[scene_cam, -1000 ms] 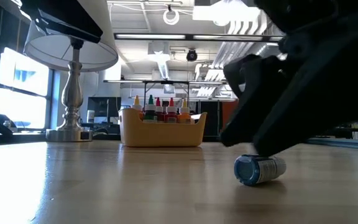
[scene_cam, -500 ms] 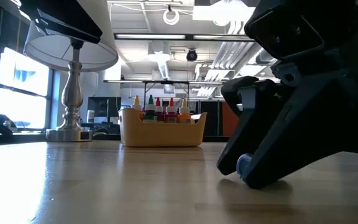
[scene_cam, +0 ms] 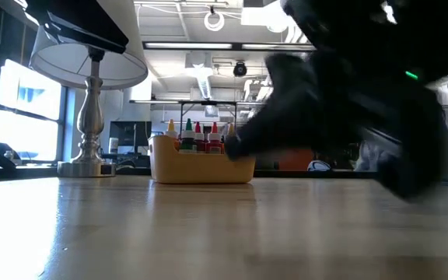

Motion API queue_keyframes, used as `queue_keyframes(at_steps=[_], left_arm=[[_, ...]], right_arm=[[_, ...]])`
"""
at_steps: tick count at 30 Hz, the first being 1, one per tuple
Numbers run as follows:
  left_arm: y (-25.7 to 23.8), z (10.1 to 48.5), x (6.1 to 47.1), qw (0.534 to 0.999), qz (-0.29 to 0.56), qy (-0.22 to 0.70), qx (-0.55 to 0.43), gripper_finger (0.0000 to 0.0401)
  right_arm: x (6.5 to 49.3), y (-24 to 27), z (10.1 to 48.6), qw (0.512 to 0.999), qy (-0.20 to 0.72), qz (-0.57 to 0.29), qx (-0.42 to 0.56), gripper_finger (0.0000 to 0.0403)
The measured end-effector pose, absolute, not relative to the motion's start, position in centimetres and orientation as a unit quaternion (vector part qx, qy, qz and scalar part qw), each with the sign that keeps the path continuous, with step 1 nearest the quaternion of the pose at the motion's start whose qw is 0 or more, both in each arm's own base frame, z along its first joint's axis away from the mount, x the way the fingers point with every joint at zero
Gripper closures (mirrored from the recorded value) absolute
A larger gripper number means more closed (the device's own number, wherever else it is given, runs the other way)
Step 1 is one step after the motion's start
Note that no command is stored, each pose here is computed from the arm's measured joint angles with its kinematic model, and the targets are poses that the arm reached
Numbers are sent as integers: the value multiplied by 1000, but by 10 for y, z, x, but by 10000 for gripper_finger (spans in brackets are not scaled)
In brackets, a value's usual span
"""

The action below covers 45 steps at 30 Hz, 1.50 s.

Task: Pick & Place food coloring
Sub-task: Put the small dark blue food coloring bottle into the bin, then return to Home Position

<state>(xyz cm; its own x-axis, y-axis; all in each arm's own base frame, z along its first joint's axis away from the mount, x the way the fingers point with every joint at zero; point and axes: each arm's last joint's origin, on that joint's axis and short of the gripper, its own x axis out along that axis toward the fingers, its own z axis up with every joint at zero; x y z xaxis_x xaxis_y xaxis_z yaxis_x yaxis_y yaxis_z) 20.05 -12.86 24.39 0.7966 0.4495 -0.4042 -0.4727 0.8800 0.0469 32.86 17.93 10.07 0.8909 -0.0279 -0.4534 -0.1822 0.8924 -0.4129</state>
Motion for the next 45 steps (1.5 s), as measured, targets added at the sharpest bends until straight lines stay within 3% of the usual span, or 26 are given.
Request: queue_keyframes(at_steps=[4,8,13,19,27,38,45], left_arm=[[-129,244,200,947,245,205,-23,248],[-128,244,200,947,254,198,-18,248],[-127,245,200,946,257,197,5,248],[-127,245,200,946,254,202,22,248],[-127,245,200,945,253,204,34,248],[-127,245,200,945,253,204,34,248],[-122,261,194,948,246,198,47,248]], right_arm=[[345,149,126,924,193,-82,-320,321],[365,96,143,901,178,-176,-354,332],[381,20,145,915,177,-187,-309,344],[380,-37,140,934,192,-176,-246,327],[378,-56,137,941,201,-174,-210,314],[378,-56,140,942,196,-190,-197,227],[365,-11,198,931,165,-197,-258,223]])
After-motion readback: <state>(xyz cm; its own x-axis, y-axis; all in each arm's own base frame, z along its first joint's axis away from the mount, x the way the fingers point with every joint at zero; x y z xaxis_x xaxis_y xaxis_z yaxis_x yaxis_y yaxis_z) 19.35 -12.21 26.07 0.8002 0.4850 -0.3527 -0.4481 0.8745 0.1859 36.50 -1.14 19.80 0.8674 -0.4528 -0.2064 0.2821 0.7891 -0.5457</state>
